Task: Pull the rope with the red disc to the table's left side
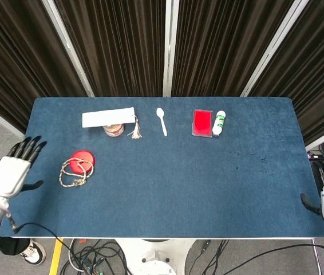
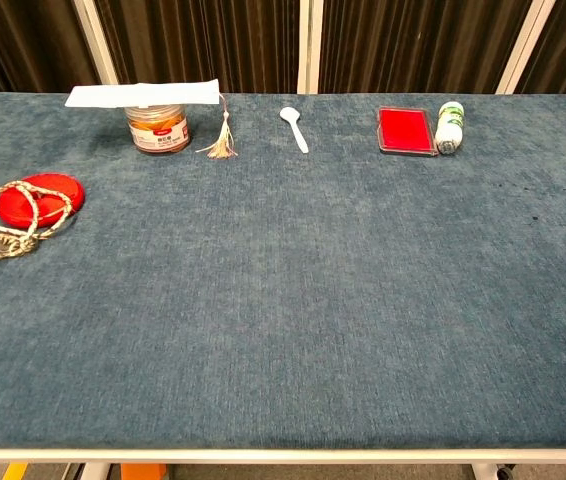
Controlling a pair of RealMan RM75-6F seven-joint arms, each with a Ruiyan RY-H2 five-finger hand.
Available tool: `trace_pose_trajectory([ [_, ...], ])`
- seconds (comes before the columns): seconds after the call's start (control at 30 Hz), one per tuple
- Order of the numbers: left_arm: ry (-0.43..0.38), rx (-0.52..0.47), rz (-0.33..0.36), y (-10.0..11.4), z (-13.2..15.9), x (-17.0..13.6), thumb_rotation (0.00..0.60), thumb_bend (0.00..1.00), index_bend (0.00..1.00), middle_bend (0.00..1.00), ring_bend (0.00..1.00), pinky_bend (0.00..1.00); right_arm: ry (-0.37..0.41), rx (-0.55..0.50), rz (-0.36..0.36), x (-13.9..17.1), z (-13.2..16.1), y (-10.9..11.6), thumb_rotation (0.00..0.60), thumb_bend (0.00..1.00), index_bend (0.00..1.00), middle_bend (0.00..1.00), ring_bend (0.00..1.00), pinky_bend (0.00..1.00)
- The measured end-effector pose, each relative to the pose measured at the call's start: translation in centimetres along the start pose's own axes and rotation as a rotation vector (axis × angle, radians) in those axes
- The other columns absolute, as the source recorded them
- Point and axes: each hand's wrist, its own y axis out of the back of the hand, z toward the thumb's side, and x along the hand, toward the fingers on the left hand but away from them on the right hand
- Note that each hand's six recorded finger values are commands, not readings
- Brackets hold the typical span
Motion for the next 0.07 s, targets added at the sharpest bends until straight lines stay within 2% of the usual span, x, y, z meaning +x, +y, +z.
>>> trace_pose_trajectory([
  [0.07, 0.051, -0.016, 0.007, -0.55, -0.91, -1.86, 0.600, 0.03, 0.06, 0.00, 0.00, 0.14, 0.007, 0.000, -0.001, 0.09, 0.18, 0.00, 0.600, 0.24, 0.00, 0.04, 0.00, 0.00],
])
